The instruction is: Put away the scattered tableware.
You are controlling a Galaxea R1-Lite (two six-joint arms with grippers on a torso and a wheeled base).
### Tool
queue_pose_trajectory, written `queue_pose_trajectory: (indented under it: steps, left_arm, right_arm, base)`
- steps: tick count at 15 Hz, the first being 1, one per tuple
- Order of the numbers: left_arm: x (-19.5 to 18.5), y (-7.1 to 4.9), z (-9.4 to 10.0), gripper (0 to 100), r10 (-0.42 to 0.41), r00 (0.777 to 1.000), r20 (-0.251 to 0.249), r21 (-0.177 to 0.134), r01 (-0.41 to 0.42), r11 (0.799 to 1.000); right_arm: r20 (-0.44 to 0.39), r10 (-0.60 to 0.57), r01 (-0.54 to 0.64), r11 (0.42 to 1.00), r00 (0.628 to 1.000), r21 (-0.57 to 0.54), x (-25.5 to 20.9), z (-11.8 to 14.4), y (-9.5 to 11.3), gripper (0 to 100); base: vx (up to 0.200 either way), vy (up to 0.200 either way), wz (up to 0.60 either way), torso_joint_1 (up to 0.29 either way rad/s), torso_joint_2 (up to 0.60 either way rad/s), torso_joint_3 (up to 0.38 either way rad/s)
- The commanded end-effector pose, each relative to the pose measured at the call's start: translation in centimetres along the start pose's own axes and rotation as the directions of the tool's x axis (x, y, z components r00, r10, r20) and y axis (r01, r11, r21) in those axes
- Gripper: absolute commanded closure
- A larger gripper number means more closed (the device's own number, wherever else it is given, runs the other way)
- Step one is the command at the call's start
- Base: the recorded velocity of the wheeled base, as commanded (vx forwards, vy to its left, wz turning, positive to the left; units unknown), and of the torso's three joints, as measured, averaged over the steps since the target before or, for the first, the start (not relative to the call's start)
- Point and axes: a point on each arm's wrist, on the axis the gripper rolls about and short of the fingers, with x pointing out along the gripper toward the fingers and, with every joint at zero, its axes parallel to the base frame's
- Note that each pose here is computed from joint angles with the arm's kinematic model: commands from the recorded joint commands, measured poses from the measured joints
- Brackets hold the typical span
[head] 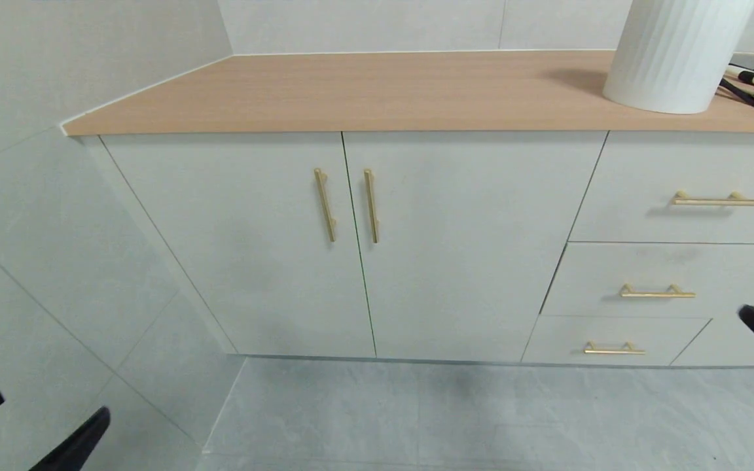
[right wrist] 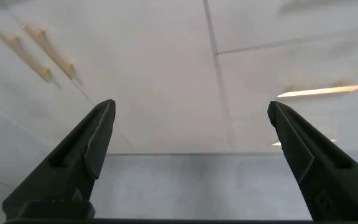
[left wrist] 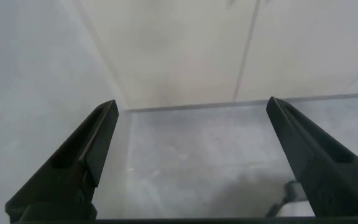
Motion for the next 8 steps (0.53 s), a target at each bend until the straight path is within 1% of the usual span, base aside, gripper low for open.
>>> queue_pose_trajectory:
  steps: [1,2,3,4,6,8]
  left_arm:
    - [-5.1,1.5,-3.2,0,0.091,0.990,0.105,-0.014,-0.090,0.996]
    - [-6.1,1.7,-4.0,0,0.109,0.987,0.118,-0.022,-0.107,0.994]
    - [-6.7,1.7,-4.5,0,0.131,0.983,0.132,-0.030,-0.128,0.991]
    - [-7.1,1.7,-4.9,0,0.152,0.977,0.149,-0.040,-0.148,0.988]
    - [-6.9,1.6,-5.5,0,0.183,0.974,0.134,-0.042,-0.179,0.983]
    - [-6.7,1.4,-6.0,0,0.246,0.963,0.108,-0.049,-0.242,0.969]
  right_arm:
    - [0.196,-0.029,0.071,0.975,0.980,-0.210,-9.2,-1.8,-2.2,0]
    - [0.215,-0.070,0.125,0.959,0.974,-0.255,-10.6,-2.4,-2.4,0]
    - [0.211,-0.111,0.171,0.941,0.971,-0.291,-11.2,-3.2,-2.5,0]
    - [0.209,-0.138,0.198,0.931,0.968,-0.307,-11.0,-3.4,-2.4,0]
    - [0.207,-0.174,0.234,0.920,0.963,-0.314,-10.9,-4.0,-2.5,0]
    - [0.262,-0.248,0.325,0.894,0.933,-0.310,-11.6,-4.8,-2.2,0]
  base:
    - [0.000,0.000,0.00,0.000,0.00,0.000]
    - [0.000,0.000,0.00,0.000,0.00,0.000]
    - [0.000,0.000,0.00,0.000,0.00,0.000]
    - [0.000,0.000,0.00,0.000,0.00,0.000]
    - [0.000,0.000,0.00,0.000,0.00,0.000]
    - [0.000,0.000,0.00,0.000,0.00,0.000]
